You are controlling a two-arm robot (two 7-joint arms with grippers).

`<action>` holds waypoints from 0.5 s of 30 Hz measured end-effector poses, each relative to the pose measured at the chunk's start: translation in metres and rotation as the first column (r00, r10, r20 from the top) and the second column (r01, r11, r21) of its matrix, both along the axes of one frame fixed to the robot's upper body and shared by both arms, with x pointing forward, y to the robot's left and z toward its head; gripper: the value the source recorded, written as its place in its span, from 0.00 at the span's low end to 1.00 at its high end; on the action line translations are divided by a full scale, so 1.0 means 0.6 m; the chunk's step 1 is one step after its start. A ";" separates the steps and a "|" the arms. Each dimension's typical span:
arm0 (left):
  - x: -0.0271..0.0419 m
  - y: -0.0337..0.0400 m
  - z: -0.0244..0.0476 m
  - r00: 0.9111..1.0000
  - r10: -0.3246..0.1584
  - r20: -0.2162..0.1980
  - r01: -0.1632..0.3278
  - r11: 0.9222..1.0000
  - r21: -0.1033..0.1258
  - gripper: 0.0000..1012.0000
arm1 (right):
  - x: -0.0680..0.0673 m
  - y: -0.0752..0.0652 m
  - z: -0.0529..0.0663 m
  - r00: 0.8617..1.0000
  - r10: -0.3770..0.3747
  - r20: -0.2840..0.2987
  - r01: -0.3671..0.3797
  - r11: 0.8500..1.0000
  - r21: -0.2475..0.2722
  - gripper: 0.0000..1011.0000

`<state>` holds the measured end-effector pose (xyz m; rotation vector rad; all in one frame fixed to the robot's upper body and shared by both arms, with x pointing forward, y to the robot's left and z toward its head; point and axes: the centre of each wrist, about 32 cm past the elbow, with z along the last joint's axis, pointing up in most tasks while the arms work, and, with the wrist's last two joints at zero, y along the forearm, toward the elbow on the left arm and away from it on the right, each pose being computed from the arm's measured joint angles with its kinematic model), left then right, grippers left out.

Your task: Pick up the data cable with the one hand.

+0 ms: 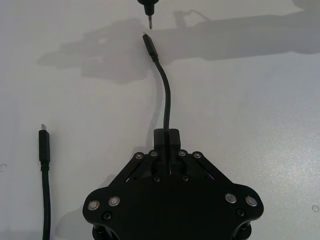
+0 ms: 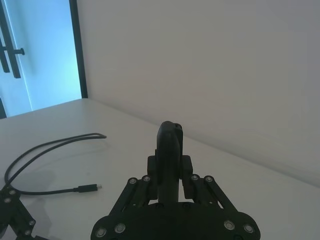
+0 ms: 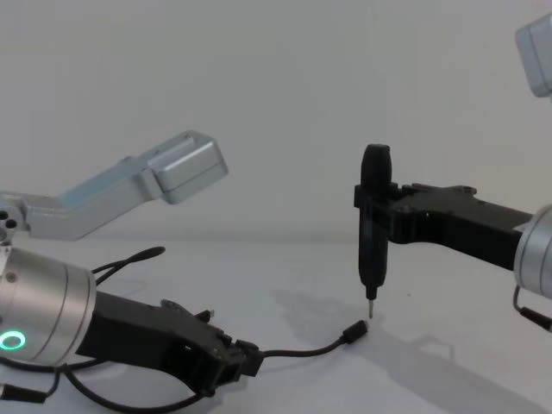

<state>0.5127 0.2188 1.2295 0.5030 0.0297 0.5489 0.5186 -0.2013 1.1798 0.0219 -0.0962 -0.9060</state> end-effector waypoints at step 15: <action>0.000 0.000 0.000 1.000 0.000 0.000 0.000 1.000 0.000 0.05 | 0.002 0.002 0.002 1.000 0.017 0.002 -0.017 1.000 0.002 0.27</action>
